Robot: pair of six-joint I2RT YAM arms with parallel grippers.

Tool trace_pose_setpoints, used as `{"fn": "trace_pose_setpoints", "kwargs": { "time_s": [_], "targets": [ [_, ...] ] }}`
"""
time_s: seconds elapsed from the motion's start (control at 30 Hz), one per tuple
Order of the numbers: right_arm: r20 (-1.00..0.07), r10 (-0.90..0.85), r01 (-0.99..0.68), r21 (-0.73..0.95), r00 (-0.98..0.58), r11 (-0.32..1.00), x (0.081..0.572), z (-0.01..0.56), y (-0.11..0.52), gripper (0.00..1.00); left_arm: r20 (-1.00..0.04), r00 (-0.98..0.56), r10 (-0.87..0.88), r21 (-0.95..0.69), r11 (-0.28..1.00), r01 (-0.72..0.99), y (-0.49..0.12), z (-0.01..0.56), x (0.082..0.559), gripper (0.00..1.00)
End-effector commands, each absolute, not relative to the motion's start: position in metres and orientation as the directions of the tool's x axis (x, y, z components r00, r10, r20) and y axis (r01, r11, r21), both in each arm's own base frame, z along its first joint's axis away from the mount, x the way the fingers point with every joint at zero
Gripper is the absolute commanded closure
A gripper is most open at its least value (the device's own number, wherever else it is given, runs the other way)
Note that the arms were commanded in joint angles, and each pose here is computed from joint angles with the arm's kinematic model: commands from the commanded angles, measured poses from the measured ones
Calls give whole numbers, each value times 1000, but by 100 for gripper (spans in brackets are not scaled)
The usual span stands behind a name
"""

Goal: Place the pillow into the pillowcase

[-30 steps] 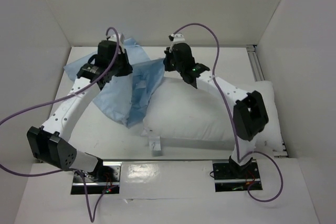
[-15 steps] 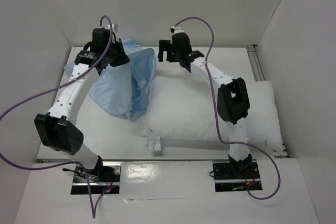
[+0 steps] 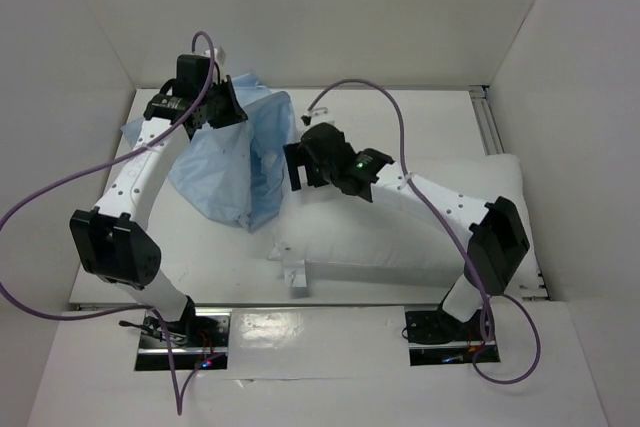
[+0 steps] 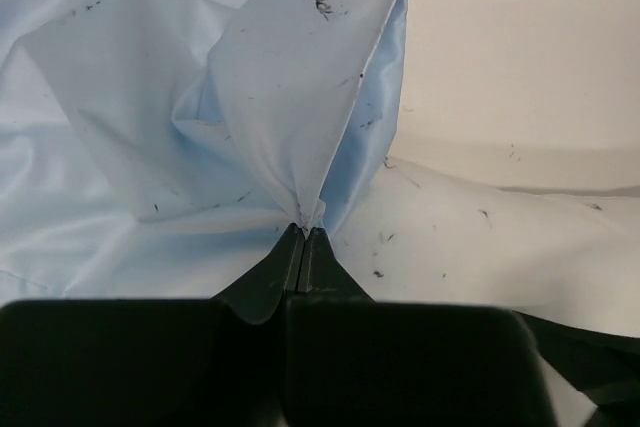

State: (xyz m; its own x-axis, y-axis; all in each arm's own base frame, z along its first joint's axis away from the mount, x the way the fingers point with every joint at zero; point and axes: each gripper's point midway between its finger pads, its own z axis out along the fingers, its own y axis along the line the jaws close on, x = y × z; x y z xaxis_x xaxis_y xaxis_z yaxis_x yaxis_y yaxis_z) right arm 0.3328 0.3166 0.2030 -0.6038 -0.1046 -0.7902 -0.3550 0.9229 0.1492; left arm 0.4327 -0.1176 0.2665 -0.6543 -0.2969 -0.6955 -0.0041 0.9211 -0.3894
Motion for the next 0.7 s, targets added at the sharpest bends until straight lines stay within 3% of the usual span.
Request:
{"fn": "trace_pose_setpoints", "kwargs": {
  "time_s": [0.0,0.07,0.13,0.17,0.2,0.23,0.43,0.67],
  "targets": [
    [-671,-128,-252,90,-730,964,314,131,287,1,-733,-613,-296,-400,916,37,-119,290,439,100],
    [-654,-139,-256,86,-743,963,310,117,286,1,-738,-606,-297,-401,915,40,-119,294,440,100],
    [-640,-148,-265,90,-754,960,306,108,285,21,-736,-609,-296,-406,913,47,-120,294,439,100],
    [-659,-145,-276,98,-738,956,306,120,284,71,-745,-602,-287,-399,915,57,-120,298,437,100],
    [-677,-134,-266,95,-724,959,308,127,282,93,-749,-601,-279,-392,918,63,-119,298,437,100],
    [-692,-136,-253,68,-709,965,309,134,274,100,-749,-601,-279,-392,918,63,-119,298,437,100],
    [-836,-46,-266,121,-547,956,305,233,251,100,-760,-595,-261,-375,924,74,-111,304,432,100],
    [-897,-12,-365,167,-441,916,291,302,255,100,-759,-598,-258,-391,915,102,-116,308,430,100]
  ]
}}
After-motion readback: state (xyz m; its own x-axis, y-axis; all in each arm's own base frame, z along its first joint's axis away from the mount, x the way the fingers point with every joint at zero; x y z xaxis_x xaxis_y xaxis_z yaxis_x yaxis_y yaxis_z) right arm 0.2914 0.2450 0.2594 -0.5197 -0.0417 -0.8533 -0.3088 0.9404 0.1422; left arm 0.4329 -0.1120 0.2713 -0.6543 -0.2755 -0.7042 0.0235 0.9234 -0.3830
